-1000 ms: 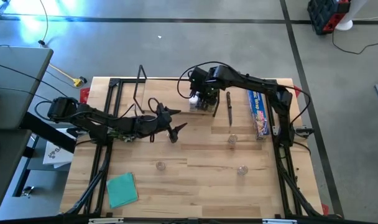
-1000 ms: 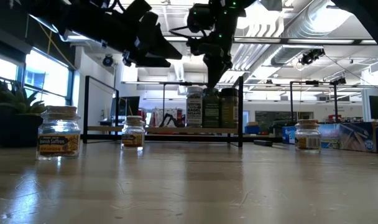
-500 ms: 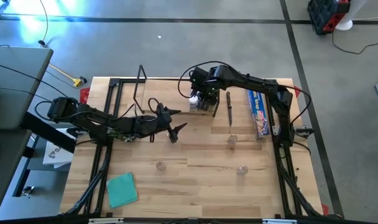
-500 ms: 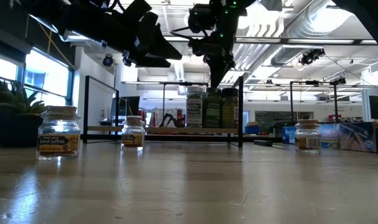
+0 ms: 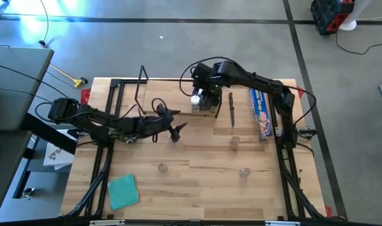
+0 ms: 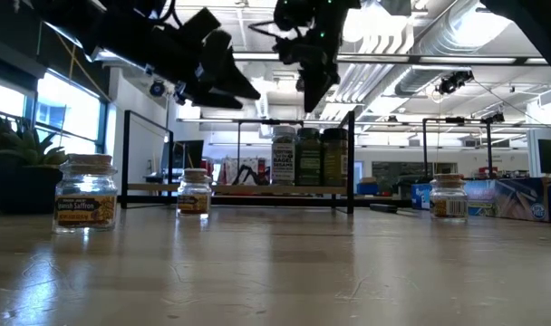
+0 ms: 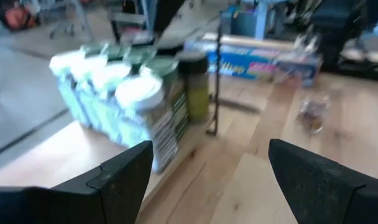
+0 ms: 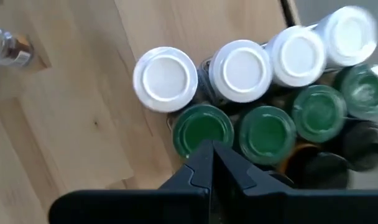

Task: Shelf spices
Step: Adjust the seasoning bottles on the shelf

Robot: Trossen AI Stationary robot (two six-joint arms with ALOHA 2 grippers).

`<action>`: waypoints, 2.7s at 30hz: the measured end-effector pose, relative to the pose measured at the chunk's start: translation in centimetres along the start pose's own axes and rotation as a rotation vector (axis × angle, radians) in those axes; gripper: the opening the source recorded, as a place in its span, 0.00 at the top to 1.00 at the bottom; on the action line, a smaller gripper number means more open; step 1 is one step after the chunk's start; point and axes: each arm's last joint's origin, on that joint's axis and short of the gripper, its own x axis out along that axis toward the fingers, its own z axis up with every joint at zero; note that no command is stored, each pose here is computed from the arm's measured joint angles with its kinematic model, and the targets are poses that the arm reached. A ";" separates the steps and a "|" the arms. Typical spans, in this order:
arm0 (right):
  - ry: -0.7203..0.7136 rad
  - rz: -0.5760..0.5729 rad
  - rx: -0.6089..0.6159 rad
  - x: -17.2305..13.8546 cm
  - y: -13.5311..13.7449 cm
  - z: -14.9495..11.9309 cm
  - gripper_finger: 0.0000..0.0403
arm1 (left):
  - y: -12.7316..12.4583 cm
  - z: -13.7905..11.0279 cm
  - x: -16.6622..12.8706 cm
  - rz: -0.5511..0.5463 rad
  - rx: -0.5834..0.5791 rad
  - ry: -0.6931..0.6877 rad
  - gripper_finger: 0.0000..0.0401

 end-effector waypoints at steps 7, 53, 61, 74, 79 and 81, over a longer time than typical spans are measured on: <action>-0.004 -0.093 -0.090 -5.7 1.8 -2.4 1.00 | 2.0 -1.2 0.9 0.047 -0.052 0.138 0.26; -0.677 0.078 0.639 8.3 -3.6 -18.0 1.00 | 6.5 -1.0 2.9 -0.013 -0.080 0.177 0.44; -0.681 -0.063 0.762 7.5 -4.5 -18.7 1.00 | 6.5 -1.0 2.9 -0.013 -0.080 0.178 0.44; -0.796 0.015 0.803 9.7 -5.9 -17.2 1.00 | 6.5 -0.9 2.9 -0.012 -0.087 0.174 0.44; -0.787 0.017 0.801 9.8 -5.9 -17.2 1.00 | 6.5 -0.9 2.9 -0.012 -0.090 0.174 0.44; -0.784 0.017 0.802 9.9 -5.9 -17.2 1.00 | 6.5 -0.9 2.9 -0.012 -0.090 0.174 0.44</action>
